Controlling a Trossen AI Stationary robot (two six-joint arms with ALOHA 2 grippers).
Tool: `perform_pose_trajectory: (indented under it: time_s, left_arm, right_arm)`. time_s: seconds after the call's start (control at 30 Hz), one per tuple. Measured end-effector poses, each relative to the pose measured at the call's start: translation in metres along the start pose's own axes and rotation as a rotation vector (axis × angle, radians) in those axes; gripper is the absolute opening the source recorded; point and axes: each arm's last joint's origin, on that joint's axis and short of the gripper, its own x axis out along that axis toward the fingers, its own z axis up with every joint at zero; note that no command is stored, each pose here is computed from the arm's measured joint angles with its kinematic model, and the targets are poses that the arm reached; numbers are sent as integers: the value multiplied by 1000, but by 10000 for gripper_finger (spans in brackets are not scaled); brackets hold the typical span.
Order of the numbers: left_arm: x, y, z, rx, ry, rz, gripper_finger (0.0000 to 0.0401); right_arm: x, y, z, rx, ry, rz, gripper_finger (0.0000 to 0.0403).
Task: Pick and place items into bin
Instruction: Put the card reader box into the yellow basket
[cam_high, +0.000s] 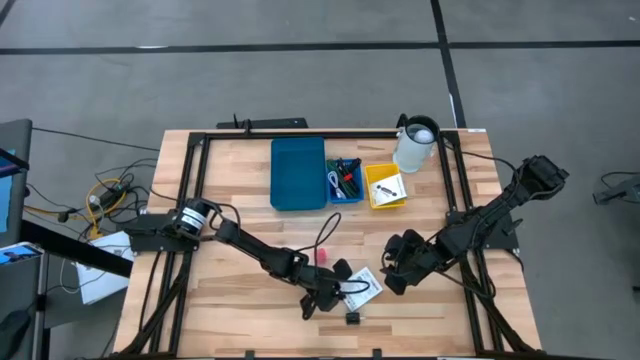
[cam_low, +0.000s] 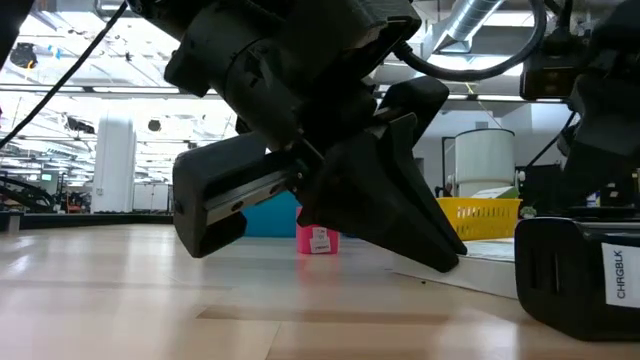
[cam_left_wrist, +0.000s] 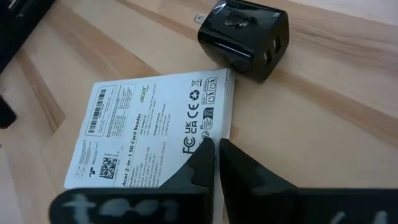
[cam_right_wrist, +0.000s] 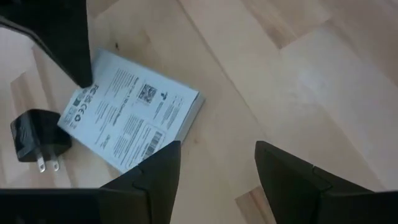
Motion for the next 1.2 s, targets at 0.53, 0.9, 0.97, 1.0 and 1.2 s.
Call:
perform_pose_trajectory:
  time_s: [0.53,0.9,0.97,1.0,1.2]
  left_arm:
    - [0,2,-2,-40,48,70,0]
    - [0,-3,2,-56,54,80,0]
    - [0,-3,2,-58,55,82,0]
    - [0,-4,3,-60,54,80,0]
    - [0,-8,6,-65,48,72,0]
  right_arm:
    - [23,22,-26,-48,184,161,207]
    - [40,31,-33,-7,152,185,219]
    - [34,29,-33,-7,141,169,221]
    - [32,28,-33,-11,143,157,221]
    - [26,20,-33,1,137,79,221]
